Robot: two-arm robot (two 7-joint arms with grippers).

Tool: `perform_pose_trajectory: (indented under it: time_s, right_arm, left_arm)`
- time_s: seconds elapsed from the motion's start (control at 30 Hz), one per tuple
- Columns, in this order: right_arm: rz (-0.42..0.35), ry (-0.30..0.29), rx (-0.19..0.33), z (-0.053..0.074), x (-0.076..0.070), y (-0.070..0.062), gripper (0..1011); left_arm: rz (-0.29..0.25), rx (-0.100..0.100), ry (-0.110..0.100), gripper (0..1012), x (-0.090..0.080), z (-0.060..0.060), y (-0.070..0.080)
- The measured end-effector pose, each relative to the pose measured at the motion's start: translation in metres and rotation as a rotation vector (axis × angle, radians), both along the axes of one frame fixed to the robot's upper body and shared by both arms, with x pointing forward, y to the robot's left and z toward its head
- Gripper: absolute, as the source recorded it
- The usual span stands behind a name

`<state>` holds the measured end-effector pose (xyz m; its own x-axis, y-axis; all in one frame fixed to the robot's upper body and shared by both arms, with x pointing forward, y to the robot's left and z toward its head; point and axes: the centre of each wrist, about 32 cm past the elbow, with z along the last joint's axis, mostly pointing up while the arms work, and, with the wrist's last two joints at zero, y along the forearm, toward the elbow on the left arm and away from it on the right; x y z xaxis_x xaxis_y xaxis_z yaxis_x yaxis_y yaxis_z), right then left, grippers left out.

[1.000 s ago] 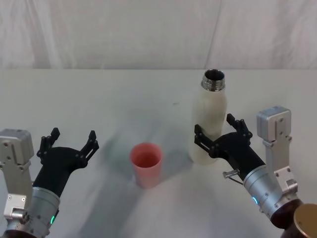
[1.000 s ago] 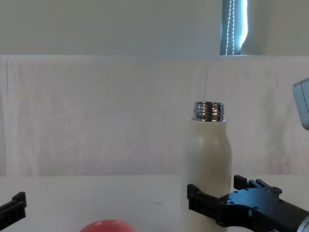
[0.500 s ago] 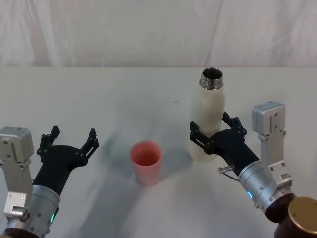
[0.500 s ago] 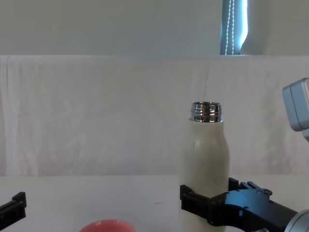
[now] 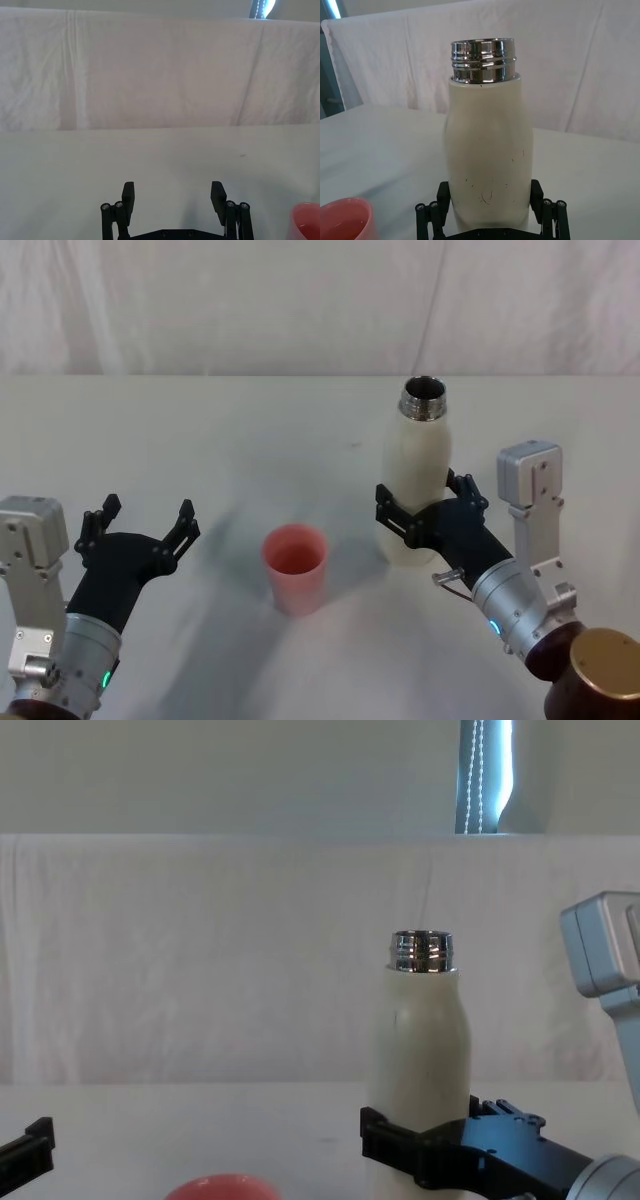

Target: Grasp the thermos with one hand and pour water into the cup lid.

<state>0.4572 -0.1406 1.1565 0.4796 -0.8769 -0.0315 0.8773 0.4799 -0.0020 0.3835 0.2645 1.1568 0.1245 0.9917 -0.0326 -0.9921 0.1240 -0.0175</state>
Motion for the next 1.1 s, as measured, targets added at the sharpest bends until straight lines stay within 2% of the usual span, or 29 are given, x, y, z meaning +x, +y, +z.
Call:
perform_pose_trajectory:
  time_s: [1.0,1.1]
  right_arm:
    - [0.016,0.005,-0.01,-0.0008,0.0083,0.0046,1000]
    - [0.015,0.006,-0.009,-0.0008,0.0084,0.0042,969]
  left_arm:
    - [0.0,0.0,0.0,1001,0.0,0.0,0.0]
    - [0.0,0.0,0.0,1001,0.0,0.0,0.0]
